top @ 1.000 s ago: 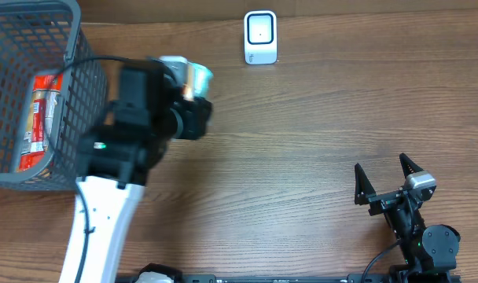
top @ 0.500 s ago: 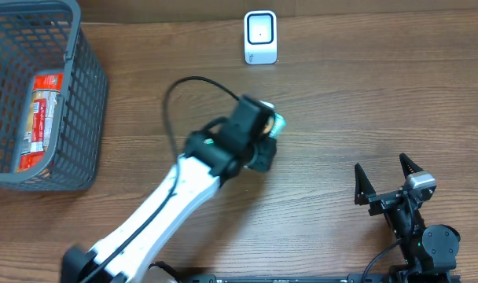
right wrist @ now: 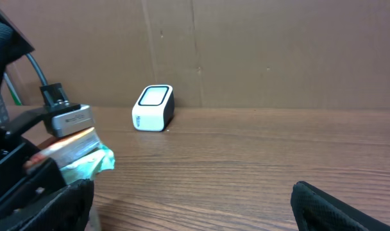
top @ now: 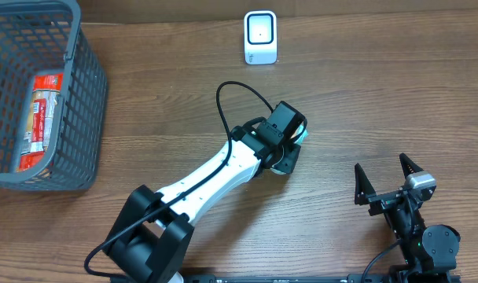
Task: Scan the item barcode
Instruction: 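Lift the held packs out of the basket and carry them rightward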
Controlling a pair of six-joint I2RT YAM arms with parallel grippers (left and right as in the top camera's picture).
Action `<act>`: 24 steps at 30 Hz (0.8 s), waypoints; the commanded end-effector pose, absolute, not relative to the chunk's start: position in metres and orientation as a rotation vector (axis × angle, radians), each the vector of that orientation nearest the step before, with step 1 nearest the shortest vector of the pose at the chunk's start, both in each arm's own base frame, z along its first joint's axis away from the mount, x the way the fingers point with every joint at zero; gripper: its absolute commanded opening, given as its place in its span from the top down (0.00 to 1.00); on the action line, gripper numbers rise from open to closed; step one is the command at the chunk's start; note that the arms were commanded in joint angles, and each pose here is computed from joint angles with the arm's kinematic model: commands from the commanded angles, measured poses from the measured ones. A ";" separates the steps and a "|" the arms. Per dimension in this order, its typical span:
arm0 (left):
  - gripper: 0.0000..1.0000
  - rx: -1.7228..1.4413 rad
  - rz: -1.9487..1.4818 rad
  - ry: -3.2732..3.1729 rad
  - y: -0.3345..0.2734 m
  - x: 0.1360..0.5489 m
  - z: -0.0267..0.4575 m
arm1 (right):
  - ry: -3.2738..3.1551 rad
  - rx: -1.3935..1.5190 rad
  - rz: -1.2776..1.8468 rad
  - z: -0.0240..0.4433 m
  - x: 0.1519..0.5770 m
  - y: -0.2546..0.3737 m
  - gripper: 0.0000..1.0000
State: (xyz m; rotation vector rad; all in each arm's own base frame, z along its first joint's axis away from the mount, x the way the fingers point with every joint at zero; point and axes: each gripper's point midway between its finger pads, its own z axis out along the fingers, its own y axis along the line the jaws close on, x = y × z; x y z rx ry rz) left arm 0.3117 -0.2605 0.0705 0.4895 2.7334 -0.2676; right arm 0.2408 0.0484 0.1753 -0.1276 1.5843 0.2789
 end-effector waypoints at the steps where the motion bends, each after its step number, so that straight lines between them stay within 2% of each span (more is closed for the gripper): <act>1: 0.69 0.440 -0.328 2.704 -0.272 0.316 0.076 | 1.579 -0.129 0.273 0.174 0.241 0.048 0.00; 9: 0.69 0.393 -0.355 2.691 -0.285 0.315 0.075 | 1.579 -0.129 0.273 0.174 0.241 0.048 0.00; 15: 0.69 0.423 -0.321 2.697 -0.299 0.312 0.054 | 1.579 -0.129 0.273 0.174 0.241 0.048 0.00; 17: 0.73 0.405 -0.319 2.708 -0.301 0.312 0.046 | 1.579 -0.129 0.273 0.174 0.241 0.048 0.00; 19: 0.73 0.348 -0.333 2.723 -0.305 0.311 0.041 | 1.579 -0.129 0.273 0.174 0.241 0.048 0.00; 22: 0.64 0.301 -0.344 2.729 -0.306 0.311 0.041 | 1.579 -0.129 0.273 0.174 0.241 0.048 0.00; 24: 0.54 0.303 -0.359 2.733 -0.307 0.310 0.042 | 1.579 -0.129 0.273 0.174 0.241 0.048 0.00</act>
